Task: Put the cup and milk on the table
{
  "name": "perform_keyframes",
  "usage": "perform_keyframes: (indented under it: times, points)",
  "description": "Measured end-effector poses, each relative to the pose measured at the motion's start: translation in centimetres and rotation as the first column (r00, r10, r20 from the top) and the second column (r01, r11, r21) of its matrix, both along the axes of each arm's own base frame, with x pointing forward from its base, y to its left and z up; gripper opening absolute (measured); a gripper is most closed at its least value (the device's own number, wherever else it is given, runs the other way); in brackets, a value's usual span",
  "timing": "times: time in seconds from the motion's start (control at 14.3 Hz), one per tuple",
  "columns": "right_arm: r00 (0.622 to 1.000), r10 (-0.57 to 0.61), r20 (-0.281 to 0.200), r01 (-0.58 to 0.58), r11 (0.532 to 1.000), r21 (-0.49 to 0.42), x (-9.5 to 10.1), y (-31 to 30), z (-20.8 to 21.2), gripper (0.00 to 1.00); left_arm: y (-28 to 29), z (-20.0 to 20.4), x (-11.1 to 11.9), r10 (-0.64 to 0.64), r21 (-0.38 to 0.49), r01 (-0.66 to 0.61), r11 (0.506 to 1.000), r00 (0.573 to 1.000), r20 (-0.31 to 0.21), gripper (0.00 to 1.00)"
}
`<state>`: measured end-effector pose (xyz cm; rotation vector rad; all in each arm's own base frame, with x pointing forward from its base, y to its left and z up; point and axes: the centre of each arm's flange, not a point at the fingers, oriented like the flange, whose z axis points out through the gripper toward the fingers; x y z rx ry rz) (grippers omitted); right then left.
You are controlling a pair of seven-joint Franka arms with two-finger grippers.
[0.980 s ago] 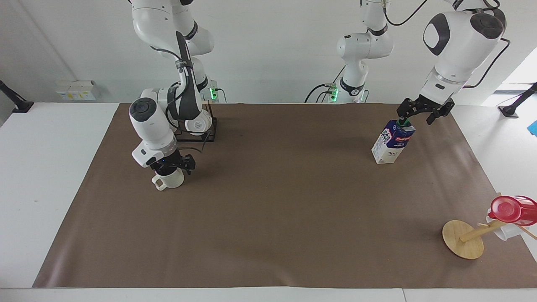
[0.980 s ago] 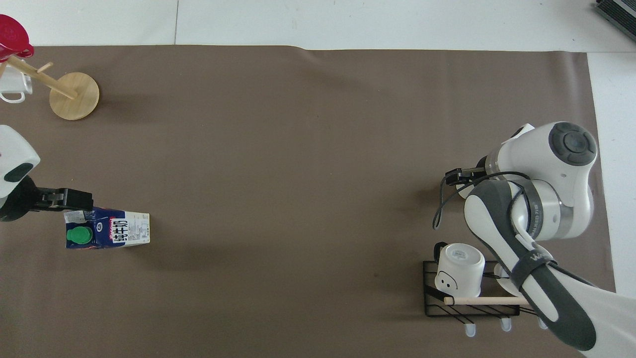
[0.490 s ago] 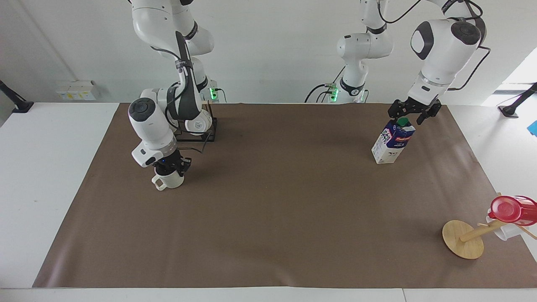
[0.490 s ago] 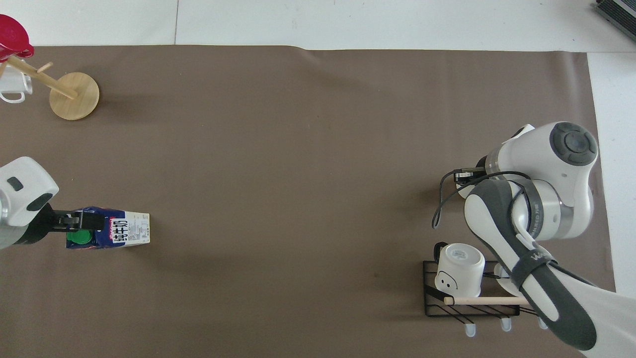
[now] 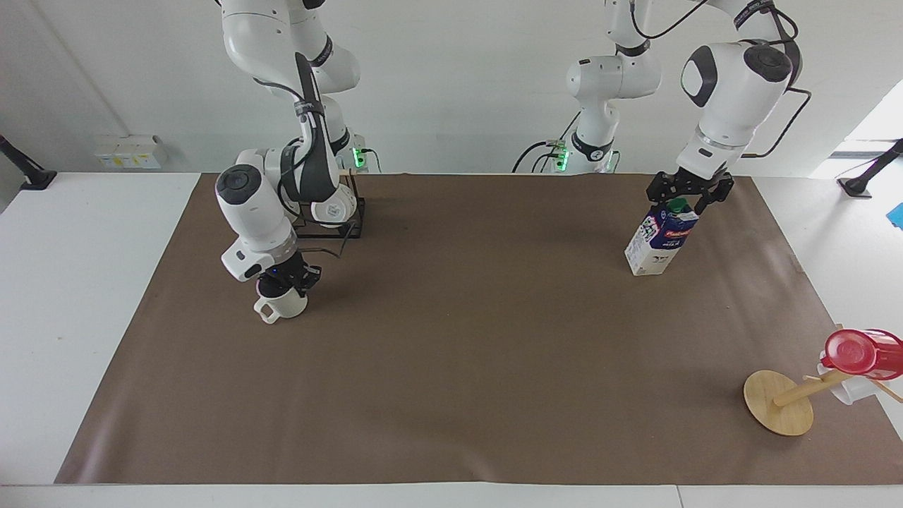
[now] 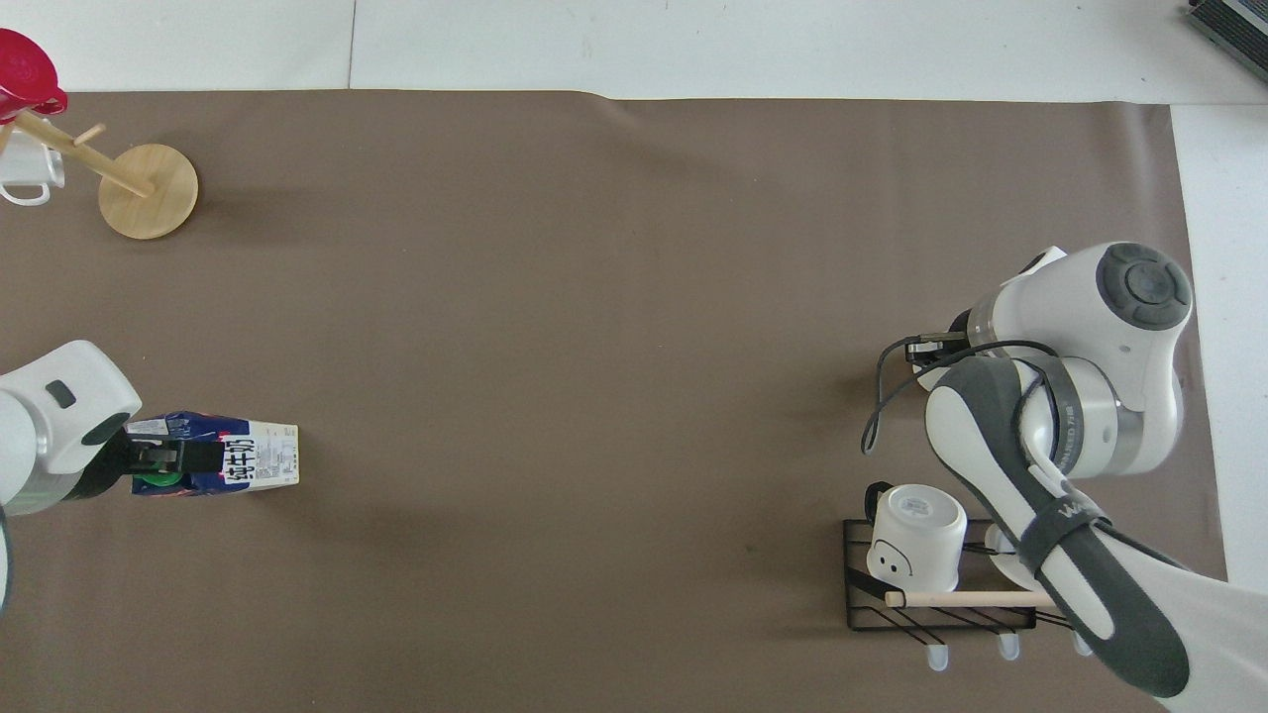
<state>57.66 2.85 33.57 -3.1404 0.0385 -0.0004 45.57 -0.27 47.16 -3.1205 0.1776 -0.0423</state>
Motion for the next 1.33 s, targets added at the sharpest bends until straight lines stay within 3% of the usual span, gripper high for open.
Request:
perform_keyframes:
  times: [0.28,0.63,1.33]
  points:
    - [0.993,-0.107,0.044,0.107,0.994,0.010,1.2,2.0,2.1,0.04,0.1,0.0,0.1,-0.028,0.001,0.028,1.000,0.999,0.027,1.00]
    - [0.978,-0.209,0.023,0.208,0.978,0.014,1.6,9.2,5.8,0.04,0.5,-0.7,0.0,-0.049,0.002,0.049,0.999,0.998,0.035,1.00]
    - [0.967,-0.253,0.037,0.253,0.967,0.008,-1.6,22.0,7.1,0.04,0.9,-1.2,-0.1,-0.053,0.005,0.053,0.999,0.998,0.039,1.00]
